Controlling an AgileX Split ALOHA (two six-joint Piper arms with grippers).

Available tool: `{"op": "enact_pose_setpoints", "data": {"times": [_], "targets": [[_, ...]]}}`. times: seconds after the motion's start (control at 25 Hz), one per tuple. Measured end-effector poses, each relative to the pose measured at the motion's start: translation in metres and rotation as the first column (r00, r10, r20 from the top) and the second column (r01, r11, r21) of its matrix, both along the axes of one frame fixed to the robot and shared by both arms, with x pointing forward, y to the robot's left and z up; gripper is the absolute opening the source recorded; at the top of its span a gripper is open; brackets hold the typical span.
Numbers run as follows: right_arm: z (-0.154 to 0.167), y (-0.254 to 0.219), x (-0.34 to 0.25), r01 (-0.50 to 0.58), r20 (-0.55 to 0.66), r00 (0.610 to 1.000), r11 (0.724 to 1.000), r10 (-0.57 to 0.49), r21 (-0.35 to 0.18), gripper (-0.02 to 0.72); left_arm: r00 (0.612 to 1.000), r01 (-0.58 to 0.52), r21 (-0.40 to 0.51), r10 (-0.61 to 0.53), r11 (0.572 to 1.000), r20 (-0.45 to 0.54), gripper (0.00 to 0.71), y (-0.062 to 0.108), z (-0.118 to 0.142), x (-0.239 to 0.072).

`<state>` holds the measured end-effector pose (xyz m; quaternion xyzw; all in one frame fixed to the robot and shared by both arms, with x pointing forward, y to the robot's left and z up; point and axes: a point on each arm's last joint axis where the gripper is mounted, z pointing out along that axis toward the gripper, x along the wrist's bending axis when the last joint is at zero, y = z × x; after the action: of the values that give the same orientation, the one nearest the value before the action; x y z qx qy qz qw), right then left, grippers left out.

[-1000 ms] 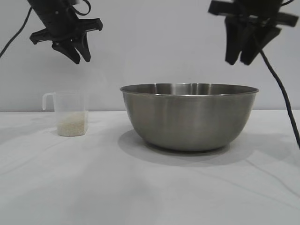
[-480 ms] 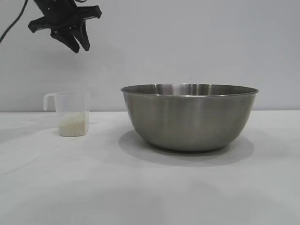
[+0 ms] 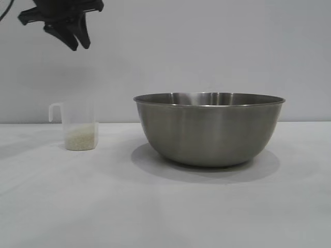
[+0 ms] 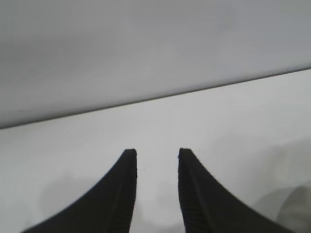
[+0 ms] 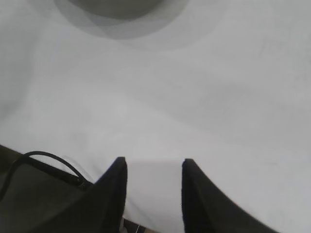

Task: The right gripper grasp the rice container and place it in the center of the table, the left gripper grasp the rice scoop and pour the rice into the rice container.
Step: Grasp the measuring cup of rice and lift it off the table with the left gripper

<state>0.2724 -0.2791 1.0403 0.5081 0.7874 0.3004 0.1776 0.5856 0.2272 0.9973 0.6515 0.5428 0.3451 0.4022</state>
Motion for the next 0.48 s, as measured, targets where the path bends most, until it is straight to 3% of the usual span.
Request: {"op": "enact_pose_setpoints", "data": {"times": [0.24,0.48], "targets": [[0.002,-0.004,-0.011,0.007,0.073,0.997,0.999,-0.01,0.034,0.222,0.995,0.055,0.061,-0.06,0.997,0.085,0.16,-0.007,-0.044,-0.058],[0.002,-0.005,-0.012,0.007,0.078,0.997,0.999,-0.01,0.034,0.222,0.986,0.028,0.092,-0.042,0.995,0.162,0.16,-0.002,-0.076,-0.066]]}}
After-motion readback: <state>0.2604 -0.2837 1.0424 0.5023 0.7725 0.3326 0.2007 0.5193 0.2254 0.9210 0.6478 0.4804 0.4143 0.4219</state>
